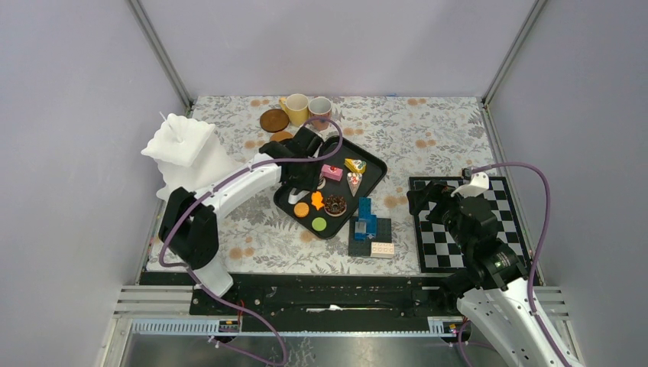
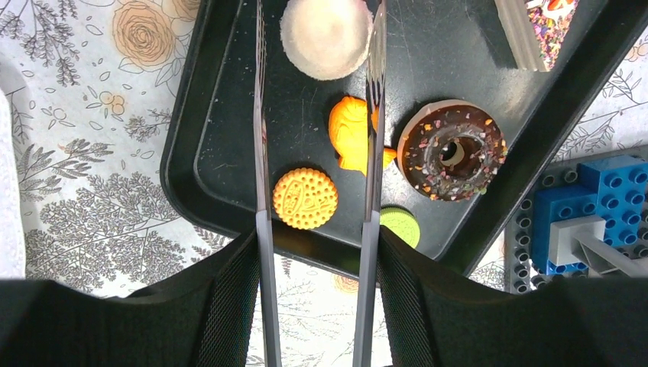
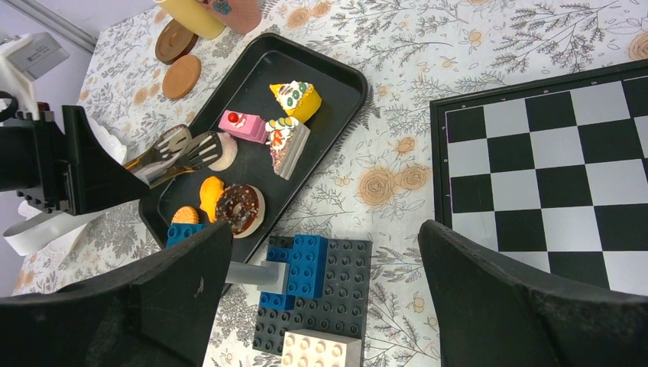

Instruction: Serve the afternoon tea

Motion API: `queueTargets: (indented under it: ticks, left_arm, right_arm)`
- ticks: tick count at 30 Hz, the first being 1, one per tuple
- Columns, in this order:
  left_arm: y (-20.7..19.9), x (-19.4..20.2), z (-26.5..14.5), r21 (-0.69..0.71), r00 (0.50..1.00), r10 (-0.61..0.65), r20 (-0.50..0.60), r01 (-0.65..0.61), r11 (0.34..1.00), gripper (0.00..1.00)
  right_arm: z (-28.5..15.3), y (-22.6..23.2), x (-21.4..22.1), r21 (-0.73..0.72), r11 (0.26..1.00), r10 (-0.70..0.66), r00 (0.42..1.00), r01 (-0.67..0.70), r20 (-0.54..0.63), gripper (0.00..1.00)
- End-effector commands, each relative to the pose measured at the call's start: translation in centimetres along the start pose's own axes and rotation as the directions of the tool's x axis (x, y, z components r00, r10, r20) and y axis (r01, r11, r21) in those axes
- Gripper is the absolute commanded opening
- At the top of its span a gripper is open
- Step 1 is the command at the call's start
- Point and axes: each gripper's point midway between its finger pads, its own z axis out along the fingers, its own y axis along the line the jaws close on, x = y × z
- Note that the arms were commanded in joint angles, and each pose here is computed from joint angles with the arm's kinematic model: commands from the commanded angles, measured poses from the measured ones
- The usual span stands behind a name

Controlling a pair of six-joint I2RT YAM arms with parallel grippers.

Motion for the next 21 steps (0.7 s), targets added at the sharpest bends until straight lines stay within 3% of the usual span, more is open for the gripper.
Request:
queueTargets:
  ticks: [1,21]
  left_arm:
    - [-0.6,-2.8,-0.4,0.023,0.998,-0.006,0.061,0.004,1.0,0.56]
    - [-0.9,-2.6,2.1,0.04,1.0,-0.001,0.006,0.001,0.999,0.55]
  right_arm:
    - [-0.2,1.0,-1.1,-0.04,0.999,0.015,0.999,-0.013,0.039,0.98]
    - [-0.2,1.0,-1.3,-0.035,0.999,0.002,0.999,-0.001,0.041,0.98]
